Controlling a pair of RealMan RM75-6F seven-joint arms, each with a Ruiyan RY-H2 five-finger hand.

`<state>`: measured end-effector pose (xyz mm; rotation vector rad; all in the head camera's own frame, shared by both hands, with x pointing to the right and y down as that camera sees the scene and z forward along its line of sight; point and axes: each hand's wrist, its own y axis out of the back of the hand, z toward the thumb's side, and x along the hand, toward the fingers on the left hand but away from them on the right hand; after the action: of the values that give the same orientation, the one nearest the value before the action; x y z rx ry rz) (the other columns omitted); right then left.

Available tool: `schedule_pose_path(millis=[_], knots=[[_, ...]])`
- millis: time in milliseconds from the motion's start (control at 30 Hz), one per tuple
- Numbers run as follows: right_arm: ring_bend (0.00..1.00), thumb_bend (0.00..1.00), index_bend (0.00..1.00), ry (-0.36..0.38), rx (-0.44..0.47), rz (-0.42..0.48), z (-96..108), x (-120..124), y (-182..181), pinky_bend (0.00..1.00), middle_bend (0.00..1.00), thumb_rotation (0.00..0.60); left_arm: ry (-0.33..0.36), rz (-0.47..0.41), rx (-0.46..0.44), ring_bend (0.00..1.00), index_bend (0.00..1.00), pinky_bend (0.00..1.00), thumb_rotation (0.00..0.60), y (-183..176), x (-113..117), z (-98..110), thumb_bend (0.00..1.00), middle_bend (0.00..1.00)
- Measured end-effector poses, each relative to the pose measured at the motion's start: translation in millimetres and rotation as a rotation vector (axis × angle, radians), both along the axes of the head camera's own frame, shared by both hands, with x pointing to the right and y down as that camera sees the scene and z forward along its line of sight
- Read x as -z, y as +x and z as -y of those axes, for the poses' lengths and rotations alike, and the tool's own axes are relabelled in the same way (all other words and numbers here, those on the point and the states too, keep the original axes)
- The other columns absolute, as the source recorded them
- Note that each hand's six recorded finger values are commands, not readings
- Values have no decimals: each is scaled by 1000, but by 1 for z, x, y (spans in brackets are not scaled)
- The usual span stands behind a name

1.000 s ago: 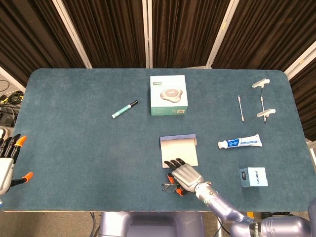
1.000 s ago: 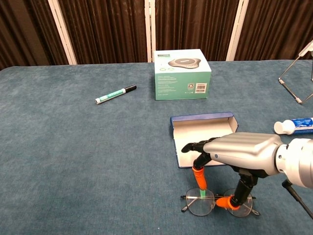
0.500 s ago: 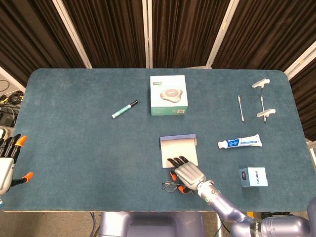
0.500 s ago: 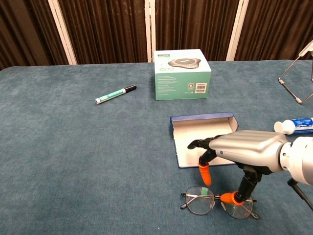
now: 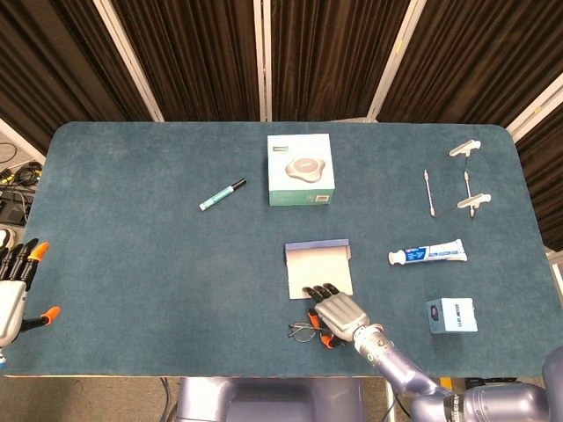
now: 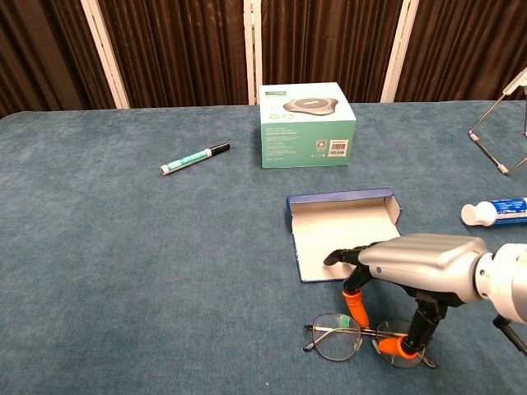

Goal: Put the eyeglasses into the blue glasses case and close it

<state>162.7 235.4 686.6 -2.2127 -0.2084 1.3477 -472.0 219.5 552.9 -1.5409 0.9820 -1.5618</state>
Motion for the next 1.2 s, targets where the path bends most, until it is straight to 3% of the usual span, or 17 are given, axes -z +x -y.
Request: schedule_pose_path(millis=[433, 800, 1200], knots=[[0, 317, 603, -15, -4, 8, -3, -1, -3, 0, 0, 600, 1, 0, 2, 0, 0, 0, 600, 0, 0, 0, 0, 0], [0, 376, 640, 12, -37, 40, 11, 8, -3, 0, 2, 600, 2, -1, 2, 0, 0, 0, 600, 0, 0, 0, 0, 0], [0, 383, 644, 97, -145, 36, 62, 9, 3, 0, 9, 600, -2, -6, 13, 0, 0, 0, 600, -3, 0, 2, 0, 0]])
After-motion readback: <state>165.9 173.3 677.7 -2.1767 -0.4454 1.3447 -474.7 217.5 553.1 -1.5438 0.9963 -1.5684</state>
